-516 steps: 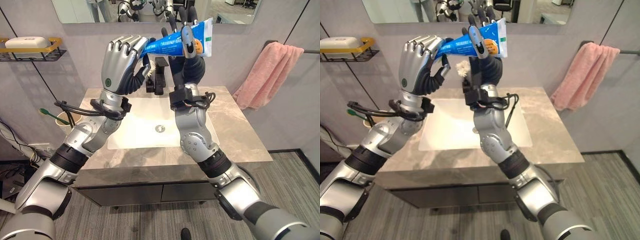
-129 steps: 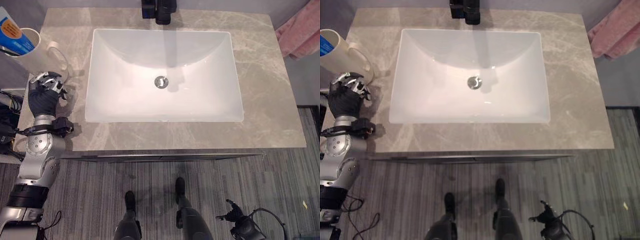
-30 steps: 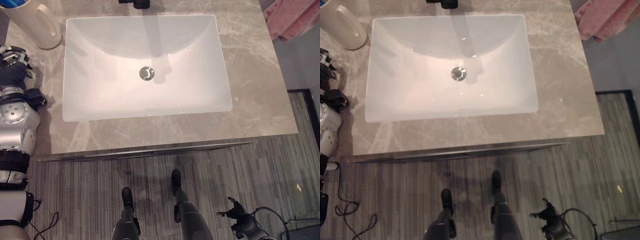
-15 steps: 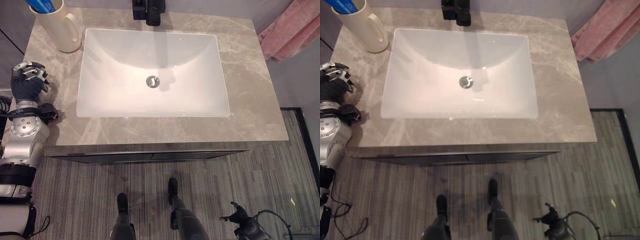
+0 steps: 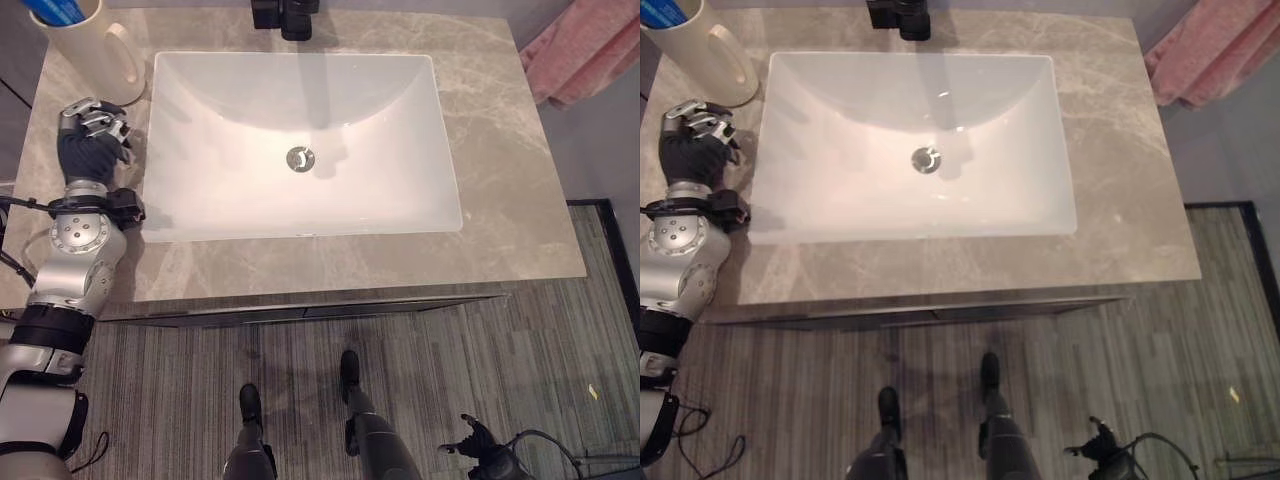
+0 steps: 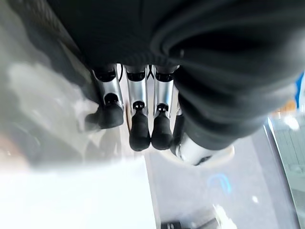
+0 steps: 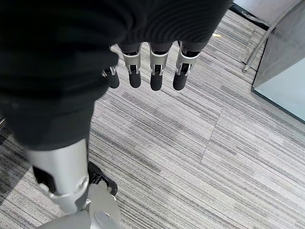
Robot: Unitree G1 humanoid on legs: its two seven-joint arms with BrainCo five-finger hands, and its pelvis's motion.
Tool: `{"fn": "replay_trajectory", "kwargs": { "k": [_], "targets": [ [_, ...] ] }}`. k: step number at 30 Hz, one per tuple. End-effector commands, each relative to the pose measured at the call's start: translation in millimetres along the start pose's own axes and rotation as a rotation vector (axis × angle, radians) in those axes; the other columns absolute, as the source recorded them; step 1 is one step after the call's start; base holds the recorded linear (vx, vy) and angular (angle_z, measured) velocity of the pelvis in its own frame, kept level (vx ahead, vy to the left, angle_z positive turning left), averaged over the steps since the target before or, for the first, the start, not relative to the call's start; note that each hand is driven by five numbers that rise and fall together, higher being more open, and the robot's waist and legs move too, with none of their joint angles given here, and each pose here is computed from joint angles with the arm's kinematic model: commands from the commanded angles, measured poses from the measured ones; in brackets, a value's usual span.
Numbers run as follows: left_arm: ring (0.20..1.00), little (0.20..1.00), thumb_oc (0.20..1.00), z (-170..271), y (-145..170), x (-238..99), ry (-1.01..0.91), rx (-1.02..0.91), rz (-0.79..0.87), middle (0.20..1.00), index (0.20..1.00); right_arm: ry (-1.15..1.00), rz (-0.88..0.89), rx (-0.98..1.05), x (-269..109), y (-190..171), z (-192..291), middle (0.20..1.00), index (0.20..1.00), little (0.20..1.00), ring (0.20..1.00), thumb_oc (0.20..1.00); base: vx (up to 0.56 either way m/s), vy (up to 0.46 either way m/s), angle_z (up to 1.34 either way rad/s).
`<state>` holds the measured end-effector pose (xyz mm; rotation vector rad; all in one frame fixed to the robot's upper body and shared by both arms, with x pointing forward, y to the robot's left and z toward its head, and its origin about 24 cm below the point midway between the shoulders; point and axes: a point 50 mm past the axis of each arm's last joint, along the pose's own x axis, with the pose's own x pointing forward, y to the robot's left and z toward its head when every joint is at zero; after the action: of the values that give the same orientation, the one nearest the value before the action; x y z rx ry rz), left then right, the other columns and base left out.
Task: Put brush and paste in cup on sink, flatten towel.
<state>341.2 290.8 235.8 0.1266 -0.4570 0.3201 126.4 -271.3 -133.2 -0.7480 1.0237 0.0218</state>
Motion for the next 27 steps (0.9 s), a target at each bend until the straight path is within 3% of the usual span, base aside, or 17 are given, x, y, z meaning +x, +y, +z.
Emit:
{"fn": "replay_trajectory", "kwargs": {
  "k": [1,27],
  "targets": [
    [0.200,0.200,0.200,-4,5,8,0.034,0.006,0.042,0.200,0.200,-0.009,-0.062,-0.003,2,-20,0,1.000,1.000,1.000,1.000,1.000,0.04,0.017,-0.09],
    [0.200,0.200,0.200,16,27,16,-0.030,0.040,0.122,0.200,0.200,-0.025,-0.083,0.011,4,-29,6,1.000,1.000,1.000,1.000,1.000,0.01,0.000,0.00]
  ]
}}
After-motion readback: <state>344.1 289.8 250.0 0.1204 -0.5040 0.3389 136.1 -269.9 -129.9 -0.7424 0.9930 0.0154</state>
